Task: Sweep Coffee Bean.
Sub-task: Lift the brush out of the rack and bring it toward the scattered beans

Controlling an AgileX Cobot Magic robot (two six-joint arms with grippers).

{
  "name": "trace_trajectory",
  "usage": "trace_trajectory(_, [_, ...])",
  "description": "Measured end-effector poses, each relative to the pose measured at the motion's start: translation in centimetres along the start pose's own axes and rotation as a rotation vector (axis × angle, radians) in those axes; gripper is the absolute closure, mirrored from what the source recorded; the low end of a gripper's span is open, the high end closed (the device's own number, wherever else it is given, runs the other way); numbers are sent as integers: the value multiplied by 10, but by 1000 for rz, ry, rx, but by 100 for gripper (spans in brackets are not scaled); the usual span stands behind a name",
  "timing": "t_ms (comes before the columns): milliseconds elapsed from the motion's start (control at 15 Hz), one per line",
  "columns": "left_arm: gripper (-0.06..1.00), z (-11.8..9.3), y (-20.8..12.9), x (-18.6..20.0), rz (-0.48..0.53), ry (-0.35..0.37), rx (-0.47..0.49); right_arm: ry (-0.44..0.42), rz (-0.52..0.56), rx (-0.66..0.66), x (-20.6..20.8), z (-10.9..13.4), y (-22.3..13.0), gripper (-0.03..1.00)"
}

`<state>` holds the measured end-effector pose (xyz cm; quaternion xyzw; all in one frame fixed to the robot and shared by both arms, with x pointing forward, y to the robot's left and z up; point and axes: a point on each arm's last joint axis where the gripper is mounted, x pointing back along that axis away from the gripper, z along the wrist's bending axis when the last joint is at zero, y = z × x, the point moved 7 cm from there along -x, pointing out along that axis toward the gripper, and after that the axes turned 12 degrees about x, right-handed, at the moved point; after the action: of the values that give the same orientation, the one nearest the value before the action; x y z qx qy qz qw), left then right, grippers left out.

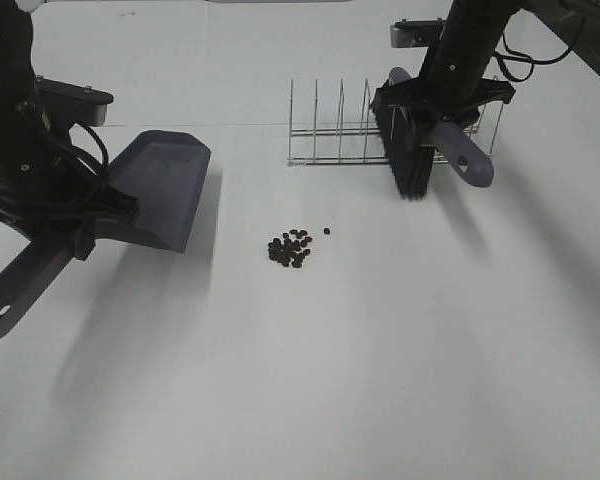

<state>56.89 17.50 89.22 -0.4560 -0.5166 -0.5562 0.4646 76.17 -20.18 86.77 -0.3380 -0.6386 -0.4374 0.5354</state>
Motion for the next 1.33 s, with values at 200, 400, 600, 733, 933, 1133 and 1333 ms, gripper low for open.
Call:
trace_trajectory(200, [62,-2,-8,8,-8,-13,17,5,-17,-6,32,3,-7,69])
trace_trajectory(400, [62,5,-34,5,31,-1,31,17,21,-15,92,15,-57,69])
trace_trajectory(600, [62,-8,-44,-8,7,-25,-14,12,33,-27,120,21,-90,69])
trace_trajectory(733, [62,-13,-42,-25,15,-27,-23,-13,43,-45,138,24,-114,69])
trace_trajectory(933, [62,-28,-43,-50,28,-29,-65,-104,85,-39,144,29,-139,69])
trace_trajectory(1133, [62,-48,-47,-80,88,-5,-106,-201,85,24,136,47,-138,69])
trace_trajectory(1333, [62,-52,-40,-82,102,6,-105,-218,93,36,120,47,-133,69])
